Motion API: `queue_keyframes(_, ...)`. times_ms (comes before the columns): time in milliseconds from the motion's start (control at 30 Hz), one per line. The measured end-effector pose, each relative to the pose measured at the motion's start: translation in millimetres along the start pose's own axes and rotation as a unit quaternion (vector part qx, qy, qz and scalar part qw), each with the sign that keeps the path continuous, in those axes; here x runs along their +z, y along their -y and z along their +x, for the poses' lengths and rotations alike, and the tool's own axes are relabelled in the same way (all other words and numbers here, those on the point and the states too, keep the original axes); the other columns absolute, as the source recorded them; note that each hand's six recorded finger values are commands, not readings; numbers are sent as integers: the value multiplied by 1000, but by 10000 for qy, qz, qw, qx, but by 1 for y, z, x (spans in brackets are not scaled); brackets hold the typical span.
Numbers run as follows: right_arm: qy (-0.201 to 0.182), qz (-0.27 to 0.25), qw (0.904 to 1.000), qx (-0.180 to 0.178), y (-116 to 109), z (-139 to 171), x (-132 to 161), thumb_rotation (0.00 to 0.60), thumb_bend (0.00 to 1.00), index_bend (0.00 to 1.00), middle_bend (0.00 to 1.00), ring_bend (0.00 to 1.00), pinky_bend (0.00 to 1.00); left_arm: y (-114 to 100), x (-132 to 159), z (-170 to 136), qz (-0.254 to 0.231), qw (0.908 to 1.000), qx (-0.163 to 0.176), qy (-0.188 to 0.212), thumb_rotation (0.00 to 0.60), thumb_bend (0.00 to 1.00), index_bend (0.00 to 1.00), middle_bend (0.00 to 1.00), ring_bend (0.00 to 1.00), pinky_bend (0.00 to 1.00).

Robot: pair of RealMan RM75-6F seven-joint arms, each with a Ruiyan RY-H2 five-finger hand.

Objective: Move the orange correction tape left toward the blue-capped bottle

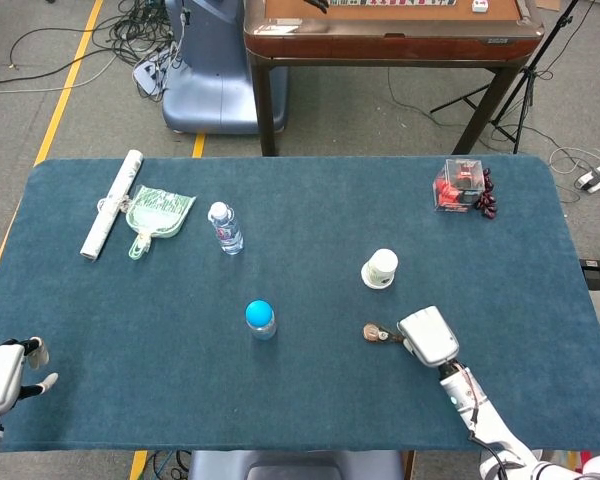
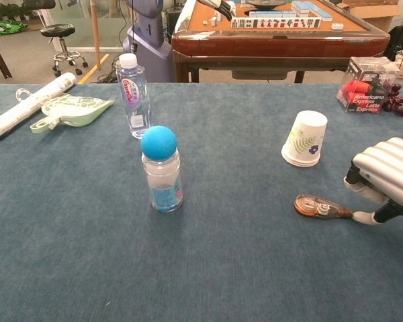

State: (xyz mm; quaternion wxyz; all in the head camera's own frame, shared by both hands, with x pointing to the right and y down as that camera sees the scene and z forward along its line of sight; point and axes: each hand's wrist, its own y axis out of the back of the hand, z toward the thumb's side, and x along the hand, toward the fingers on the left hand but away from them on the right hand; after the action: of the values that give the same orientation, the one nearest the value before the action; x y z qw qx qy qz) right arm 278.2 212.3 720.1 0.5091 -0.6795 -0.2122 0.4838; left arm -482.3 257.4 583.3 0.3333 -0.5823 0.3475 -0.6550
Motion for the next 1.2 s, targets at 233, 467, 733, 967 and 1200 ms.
queue_keyframes(233, -102, -77, 9999, -89, -3, -11, 12, 600, 0, 1000, 1000, 1000, 926, 0, -1, 0, -7, 10000, -6, -20, 600, 22, 630, 625, 548, 726)
queue_keyframes(467, -200, -94, 9997, -139, -6, -22, 23, 600, 0, 1000, 1000, 1000, 926, -4, -4, 0, -46, 9999, 46, -80, 600, 21, 630, 625, 548, 726)
queue_keyframes(733, -223, -117, 9996, -141, -10, -41, 29, 600, 0, 1000, 1000, 1000, 926, -9, -13, 2, -66, 9996, 107, -248, 600, 21, 630, 625, 548, 726)
queue_keyframes(967, -196, -141, 9996, -109, -7, -55, 32, 600, 0, 1000, 1000, 1000, 926, -10, -20, 3, -99, 9993, 81, -362, 600, 22, 630, 625, 548, 726)
queue_keyframes(1200, -189, -286, 9992, -201, -12, -68, 35, 600, 0, 1000, 1000, 1000, 926, -10, -23, 4, -99, 9991, 64, -408, 600, 22, 629, 625, 548, 726)
